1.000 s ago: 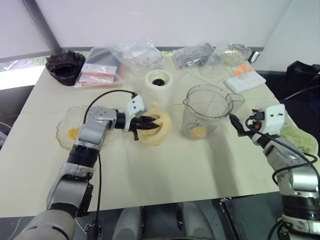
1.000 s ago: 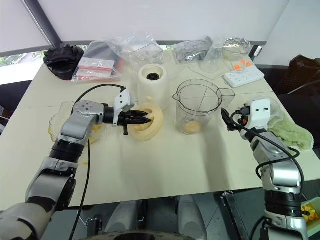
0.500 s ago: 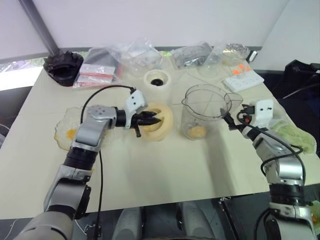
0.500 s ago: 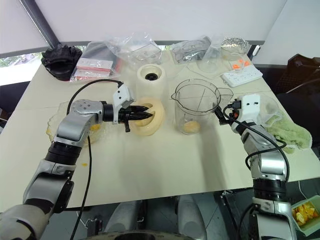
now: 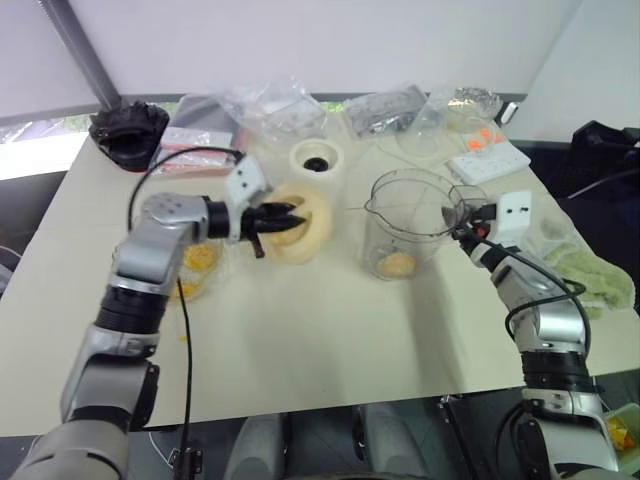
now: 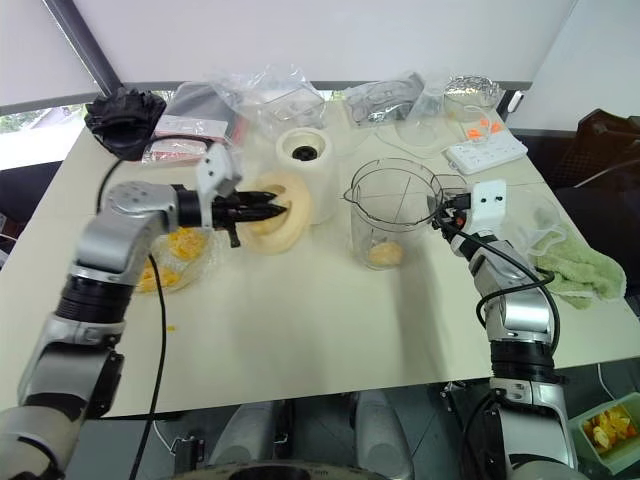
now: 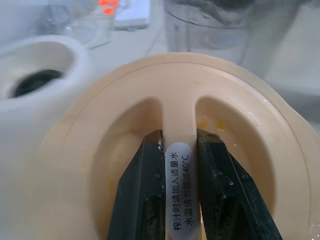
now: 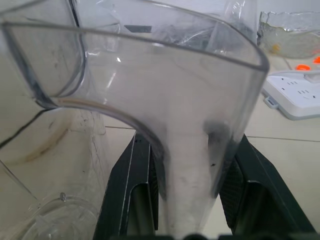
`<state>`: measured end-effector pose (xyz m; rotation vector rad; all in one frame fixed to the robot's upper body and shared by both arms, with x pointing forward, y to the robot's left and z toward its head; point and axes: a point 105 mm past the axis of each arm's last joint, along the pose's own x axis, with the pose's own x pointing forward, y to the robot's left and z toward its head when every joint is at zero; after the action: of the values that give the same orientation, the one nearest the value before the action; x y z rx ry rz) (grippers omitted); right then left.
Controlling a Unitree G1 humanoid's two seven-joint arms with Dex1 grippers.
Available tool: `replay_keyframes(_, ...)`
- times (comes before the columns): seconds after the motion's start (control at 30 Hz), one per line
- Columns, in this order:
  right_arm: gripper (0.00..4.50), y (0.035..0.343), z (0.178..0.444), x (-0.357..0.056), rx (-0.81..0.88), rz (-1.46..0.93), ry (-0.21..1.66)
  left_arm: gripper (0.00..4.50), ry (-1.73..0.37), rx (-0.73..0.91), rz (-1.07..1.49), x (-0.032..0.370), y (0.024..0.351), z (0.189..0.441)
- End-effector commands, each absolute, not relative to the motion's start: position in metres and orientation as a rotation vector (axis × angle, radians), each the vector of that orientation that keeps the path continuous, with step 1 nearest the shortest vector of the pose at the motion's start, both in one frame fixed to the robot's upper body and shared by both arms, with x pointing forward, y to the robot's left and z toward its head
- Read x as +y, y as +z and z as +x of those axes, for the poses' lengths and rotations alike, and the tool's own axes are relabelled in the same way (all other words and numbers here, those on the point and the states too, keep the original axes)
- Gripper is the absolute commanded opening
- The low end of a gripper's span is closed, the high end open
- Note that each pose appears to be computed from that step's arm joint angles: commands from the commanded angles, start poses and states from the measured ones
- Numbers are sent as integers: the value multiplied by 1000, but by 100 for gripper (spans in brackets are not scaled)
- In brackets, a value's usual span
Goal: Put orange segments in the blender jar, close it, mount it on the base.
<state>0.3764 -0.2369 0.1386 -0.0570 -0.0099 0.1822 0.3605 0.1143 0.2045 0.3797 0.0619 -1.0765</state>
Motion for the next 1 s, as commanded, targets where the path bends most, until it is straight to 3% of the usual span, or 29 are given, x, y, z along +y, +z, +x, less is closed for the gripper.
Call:
replay_keyframes(0.03,96,153,371,-228,-63,-59,188,24,-1059,-77,406,118,255,358)
replay_keyframes(0.23,96,165,362,-198,-103,-14,245,24,-1098,-204,416,107,311,357)
replay_keyframes(0.43,96,175,354,-161,-127,9,321,24,-1205,-243,339,82,340,350)
replay_keyframes(0.6,96,169,350,-136,-107,1,370,24,-1314,-226,334,58,341,339)
replay_keyframes(1.0,96,146,353,-119,-45,-44,387,24,-1509,-19,423,33,296,312)
